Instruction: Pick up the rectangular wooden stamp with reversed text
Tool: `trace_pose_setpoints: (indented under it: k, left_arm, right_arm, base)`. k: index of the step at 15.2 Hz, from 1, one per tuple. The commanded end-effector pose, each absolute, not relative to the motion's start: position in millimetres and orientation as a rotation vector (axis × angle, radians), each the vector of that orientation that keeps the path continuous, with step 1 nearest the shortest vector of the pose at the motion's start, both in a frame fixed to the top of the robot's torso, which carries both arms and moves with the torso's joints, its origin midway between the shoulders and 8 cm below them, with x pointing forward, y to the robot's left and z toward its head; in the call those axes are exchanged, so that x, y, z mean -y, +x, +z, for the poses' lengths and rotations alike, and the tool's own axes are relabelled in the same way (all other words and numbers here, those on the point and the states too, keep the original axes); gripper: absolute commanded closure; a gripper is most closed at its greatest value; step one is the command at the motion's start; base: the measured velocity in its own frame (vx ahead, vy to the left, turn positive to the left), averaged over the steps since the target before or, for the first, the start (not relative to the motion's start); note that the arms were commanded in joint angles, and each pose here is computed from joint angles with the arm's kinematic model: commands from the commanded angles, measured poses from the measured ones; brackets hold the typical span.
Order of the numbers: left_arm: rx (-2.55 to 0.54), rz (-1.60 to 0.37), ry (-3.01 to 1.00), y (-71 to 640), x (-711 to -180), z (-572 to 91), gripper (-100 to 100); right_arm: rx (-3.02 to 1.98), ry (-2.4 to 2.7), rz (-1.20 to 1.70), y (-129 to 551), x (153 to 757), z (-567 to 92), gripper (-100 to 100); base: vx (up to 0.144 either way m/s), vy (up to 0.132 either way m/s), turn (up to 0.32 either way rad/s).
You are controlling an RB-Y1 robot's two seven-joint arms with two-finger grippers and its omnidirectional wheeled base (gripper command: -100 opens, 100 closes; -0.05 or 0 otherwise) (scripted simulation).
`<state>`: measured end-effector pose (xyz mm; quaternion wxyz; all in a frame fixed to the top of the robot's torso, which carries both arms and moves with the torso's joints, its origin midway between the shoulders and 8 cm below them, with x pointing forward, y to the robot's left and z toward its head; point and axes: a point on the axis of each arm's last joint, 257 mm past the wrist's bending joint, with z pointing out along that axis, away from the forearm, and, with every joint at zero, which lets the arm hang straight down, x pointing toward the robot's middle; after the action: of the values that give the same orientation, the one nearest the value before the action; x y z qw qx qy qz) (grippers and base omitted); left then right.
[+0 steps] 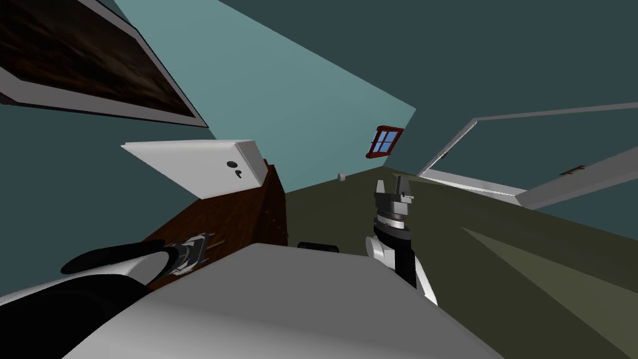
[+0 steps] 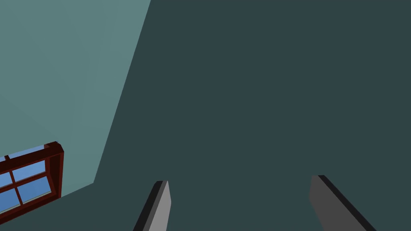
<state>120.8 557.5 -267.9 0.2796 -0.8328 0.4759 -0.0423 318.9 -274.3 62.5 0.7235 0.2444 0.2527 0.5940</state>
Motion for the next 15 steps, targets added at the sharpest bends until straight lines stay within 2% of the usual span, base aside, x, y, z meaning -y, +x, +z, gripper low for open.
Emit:
trace_pose_setpoints:
  k: [1,15]
  left_arm:
    - [-1.273,-0.084,-2.285,104.8,-556.2,-270.5,-100]
    - [-1.265,0.063,-2.529,33.5,-535.8,-280.4,-100]
  right_arm:
    - [-0.558,0.540,1.311,318.9,274.3,62.5,0]
    - [-0.558,0.540,1.311,318.9,274.3,62.5,0]
  base:
    - [0.055,0.032,-0.079]
    - [0.061,0.037,-0.054]
